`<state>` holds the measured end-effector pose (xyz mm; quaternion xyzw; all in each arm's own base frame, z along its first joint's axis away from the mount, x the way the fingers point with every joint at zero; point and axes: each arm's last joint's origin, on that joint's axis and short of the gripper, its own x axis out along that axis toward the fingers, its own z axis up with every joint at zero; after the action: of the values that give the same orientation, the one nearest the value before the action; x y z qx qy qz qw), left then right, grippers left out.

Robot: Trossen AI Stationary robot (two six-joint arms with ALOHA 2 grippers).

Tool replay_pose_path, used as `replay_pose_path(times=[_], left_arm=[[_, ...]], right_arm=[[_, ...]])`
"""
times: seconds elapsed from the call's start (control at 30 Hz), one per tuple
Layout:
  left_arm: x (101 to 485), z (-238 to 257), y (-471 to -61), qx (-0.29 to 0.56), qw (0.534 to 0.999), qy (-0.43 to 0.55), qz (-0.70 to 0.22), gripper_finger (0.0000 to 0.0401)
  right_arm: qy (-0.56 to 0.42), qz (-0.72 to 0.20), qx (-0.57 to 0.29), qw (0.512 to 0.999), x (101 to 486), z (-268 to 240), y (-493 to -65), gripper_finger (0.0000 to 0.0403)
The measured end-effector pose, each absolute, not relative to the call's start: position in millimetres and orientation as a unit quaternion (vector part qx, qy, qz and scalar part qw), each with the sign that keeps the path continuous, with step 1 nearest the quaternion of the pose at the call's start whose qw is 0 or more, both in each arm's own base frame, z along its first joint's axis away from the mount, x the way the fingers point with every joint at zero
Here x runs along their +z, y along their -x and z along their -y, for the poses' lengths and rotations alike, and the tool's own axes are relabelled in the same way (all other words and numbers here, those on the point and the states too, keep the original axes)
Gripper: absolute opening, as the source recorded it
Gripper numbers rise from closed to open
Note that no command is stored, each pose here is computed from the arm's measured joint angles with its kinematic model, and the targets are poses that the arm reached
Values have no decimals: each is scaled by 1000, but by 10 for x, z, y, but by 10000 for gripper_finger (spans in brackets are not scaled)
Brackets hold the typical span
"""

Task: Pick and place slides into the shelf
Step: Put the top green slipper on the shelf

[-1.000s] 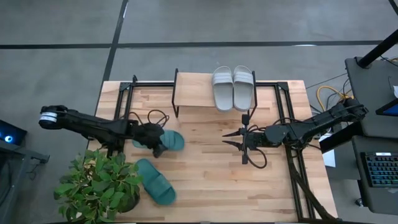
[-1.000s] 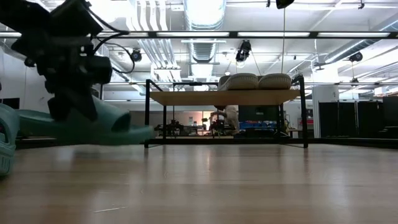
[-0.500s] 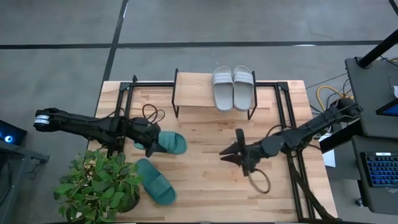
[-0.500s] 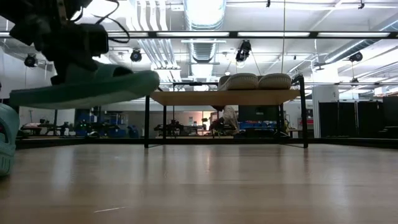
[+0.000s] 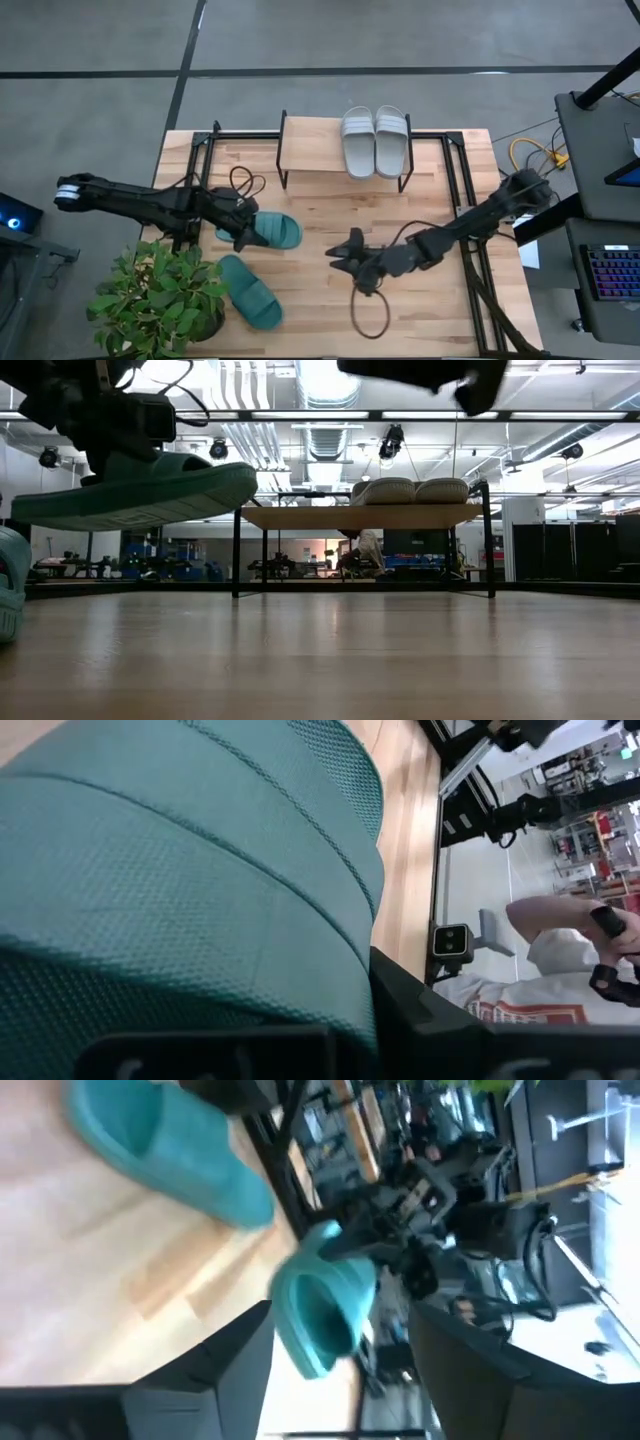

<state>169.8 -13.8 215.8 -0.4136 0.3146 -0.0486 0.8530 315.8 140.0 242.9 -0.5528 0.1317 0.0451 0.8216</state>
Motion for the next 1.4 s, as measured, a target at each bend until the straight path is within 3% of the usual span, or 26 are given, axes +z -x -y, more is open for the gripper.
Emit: replay_pose_path(times=[0.47,1.4], left_arm=[[2245,177,-1852,-134,854,420,-276,0],[2208,192,-2050,-177,872,385,-245,0]], right_arm=[[615,-230,55,752,2321,-1429,-3717,228],[530,-245,22,811,2344,-1158,-3869,225]])
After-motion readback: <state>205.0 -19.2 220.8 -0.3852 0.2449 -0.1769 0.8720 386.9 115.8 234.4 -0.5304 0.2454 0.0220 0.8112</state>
